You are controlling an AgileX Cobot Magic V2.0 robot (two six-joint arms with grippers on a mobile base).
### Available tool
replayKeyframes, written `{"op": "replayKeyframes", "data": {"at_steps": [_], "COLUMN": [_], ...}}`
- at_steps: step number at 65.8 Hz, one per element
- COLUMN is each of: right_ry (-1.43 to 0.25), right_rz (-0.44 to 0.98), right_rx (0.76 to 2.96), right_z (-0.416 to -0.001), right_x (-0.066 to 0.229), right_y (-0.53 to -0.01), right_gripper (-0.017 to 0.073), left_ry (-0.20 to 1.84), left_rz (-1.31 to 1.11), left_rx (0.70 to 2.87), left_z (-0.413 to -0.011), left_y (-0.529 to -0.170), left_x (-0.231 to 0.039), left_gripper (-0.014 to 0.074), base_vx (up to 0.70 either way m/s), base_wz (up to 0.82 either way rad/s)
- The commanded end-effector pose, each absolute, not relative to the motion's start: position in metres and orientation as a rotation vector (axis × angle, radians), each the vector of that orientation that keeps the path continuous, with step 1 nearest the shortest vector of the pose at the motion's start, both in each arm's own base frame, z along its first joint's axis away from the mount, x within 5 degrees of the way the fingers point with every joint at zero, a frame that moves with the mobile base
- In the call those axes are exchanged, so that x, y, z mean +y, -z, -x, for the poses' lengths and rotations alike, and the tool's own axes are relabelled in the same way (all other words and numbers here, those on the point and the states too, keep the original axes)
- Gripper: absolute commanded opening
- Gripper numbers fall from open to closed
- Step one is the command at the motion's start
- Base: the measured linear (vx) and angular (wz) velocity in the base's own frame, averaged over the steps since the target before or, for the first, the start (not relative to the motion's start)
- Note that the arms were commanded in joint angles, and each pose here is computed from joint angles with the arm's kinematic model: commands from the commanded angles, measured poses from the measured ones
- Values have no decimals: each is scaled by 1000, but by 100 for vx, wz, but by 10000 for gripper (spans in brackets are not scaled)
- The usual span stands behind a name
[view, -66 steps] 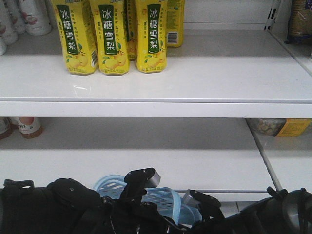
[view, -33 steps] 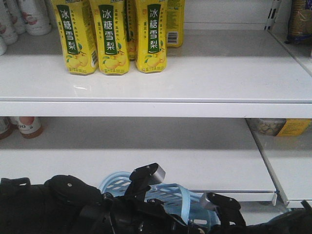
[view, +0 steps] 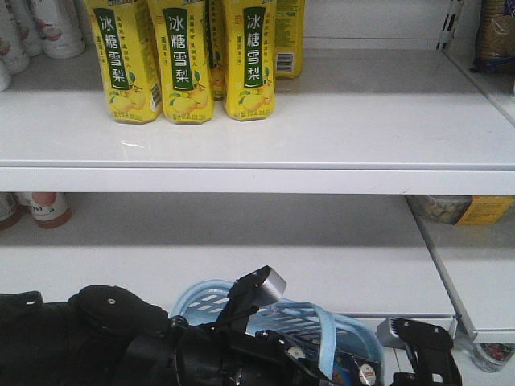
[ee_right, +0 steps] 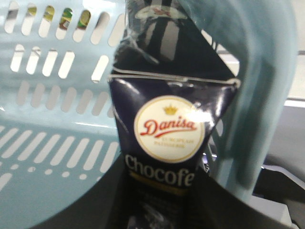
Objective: Left arm holds basket, right arm returns cookies
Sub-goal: 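Lift the Chocofello box out of the basket with the right gripper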
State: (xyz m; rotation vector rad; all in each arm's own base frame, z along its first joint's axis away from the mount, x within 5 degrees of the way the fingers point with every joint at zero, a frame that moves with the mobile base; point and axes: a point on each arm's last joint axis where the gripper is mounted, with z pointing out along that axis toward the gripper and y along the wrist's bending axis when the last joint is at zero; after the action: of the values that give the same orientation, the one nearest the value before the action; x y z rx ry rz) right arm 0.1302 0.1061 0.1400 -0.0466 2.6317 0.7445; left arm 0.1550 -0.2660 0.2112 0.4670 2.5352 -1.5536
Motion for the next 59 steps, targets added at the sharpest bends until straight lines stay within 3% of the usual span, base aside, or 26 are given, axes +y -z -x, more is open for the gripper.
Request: {"op": "replayKeyframes", "data": {"at_steps": [1, 36, 59], "right_ry": [-995, -1094, -1141], "right_rz": [20, -51, -12], "right_rx": [2522, 2349, 2230], "right_z": [-125, -106, -95], "right_x": [115, 101, 95], "right_y": [-164, -187, -205], "right_gripper": [134, 134, 134], "left_ry": [1354, 1354, 1354], "left_rz": [-447, -450, -450], "left_rx": [2521, 2521, 2521], "left_z": [-167, -167, -167], "left_y": [-207, -207, -207], "left_x": [-259, -259, -259], "left_gripper": [-6, -6, -6], "base_vx": [0, 0, 0], "base_wz": [0, 0, 0]}}
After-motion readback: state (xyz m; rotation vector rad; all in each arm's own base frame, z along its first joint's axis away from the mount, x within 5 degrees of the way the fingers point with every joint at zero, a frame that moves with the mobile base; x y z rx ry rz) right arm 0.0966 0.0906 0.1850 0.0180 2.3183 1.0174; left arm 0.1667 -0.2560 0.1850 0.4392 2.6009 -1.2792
